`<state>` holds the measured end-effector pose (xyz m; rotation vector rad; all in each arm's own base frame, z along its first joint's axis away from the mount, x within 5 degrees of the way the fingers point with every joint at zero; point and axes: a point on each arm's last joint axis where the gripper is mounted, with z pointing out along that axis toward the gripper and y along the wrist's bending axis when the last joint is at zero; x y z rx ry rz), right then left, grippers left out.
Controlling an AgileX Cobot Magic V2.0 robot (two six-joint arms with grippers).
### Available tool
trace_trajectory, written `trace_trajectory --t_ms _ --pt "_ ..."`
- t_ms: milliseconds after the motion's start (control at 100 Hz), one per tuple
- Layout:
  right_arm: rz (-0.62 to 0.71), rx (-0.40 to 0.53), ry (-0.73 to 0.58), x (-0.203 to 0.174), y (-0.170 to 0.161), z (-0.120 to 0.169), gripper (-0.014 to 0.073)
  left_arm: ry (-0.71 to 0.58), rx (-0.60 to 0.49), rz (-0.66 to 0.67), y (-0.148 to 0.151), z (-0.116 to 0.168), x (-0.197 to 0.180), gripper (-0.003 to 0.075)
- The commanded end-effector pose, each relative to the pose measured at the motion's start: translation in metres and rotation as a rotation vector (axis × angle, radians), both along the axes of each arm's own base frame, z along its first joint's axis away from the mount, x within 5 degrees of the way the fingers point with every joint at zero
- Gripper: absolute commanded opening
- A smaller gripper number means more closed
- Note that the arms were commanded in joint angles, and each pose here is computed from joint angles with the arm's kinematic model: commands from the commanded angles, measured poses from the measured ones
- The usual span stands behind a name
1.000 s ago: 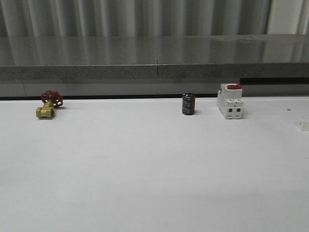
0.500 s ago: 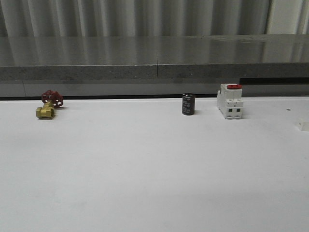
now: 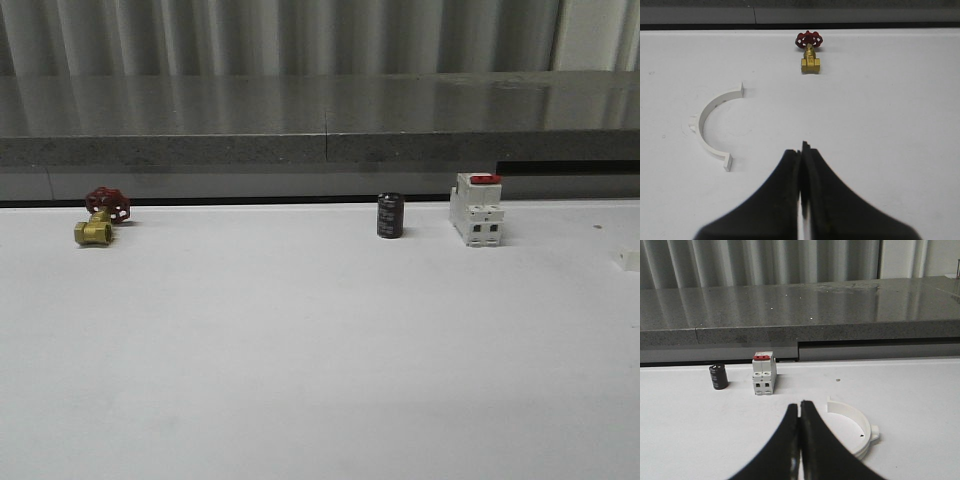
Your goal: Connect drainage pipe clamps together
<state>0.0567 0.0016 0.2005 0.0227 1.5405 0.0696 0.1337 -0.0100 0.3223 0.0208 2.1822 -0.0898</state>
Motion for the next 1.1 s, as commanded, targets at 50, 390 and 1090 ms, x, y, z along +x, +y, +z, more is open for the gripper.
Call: trace_trajectory --t_ms 50,390,1090 --pt "-0.004 -0.004 -0.118 -0.003 0.000 0.015 -0.0066 -0.083 -0.013 -0.002 -0.001 0.015 0.004 0.0176" --pt "-0.004 -0.004 -0.118 -0.003 0.000 0.015 -0.0066 -0.069 -0.023 -0.002 -0.002 0.013 0.009 0.0546" --pt "-0.004 -0.004 -0.118 -0.003 0.000 0.015 -0.0066 0.340 0.052 0.182 0.082 -0.032 0.174 0.0546"
